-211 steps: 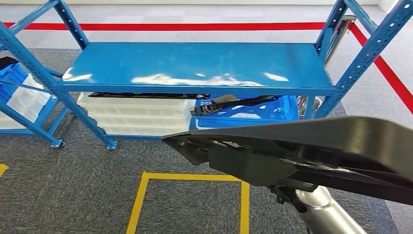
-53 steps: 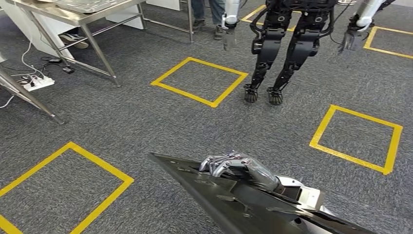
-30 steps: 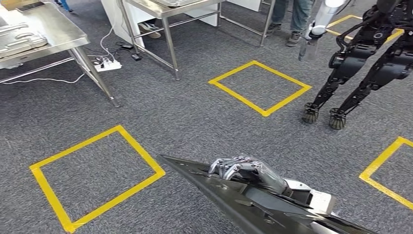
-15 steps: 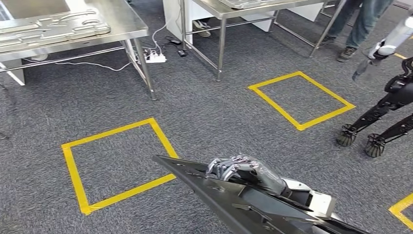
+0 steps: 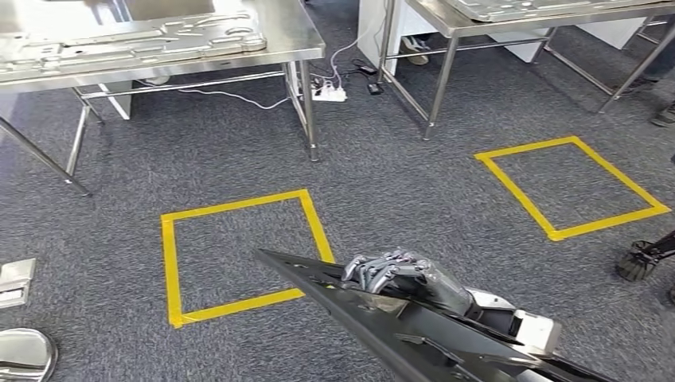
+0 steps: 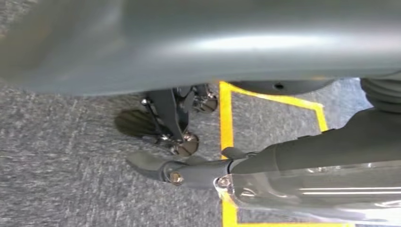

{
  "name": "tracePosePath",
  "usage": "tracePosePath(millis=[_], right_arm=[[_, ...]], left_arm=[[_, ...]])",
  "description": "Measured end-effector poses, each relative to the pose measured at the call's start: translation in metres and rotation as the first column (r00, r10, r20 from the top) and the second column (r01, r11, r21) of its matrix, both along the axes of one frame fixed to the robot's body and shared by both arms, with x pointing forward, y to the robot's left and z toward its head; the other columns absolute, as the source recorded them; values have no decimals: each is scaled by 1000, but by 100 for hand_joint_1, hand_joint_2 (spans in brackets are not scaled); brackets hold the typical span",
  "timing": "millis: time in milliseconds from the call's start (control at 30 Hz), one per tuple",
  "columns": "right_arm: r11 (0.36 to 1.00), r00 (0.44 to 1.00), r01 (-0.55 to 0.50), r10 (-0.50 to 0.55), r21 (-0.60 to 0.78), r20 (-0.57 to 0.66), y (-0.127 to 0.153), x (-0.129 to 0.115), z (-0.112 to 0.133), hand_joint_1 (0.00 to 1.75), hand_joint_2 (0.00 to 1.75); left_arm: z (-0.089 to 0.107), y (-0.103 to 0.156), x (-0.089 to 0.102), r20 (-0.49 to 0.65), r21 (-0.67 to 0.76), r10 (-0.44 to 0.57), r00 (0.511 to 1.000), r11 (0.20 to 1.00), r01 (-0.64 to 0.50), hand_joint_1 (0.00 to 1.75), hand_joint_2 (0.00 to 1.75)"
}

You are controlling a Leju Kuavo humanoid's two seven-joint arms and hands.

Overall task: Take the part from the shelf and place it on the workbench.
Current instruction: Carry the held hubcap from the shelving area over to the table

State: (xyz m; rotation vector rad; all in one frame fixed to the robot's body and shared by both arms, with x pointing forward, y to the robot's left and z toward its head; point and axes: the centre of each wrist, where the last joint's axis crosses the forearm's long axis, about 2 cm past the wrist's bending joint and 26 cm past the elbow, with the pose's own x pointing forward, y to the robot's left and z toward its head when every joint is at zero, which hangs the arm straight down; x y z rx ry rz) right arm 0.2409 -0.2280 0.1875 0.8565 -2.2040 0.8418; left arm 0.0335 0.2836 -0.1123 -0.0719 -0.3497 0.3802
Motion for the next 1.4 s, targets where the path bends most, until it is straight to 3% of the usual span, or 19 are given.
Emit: tracePosePath(millis=[1400], right_arm=[[999,999,29,-28,18,-34,-2,-4,-1,175,175]], left_arm=[[0,-4,0,34,-41,131,991,991,-129,0,0]])
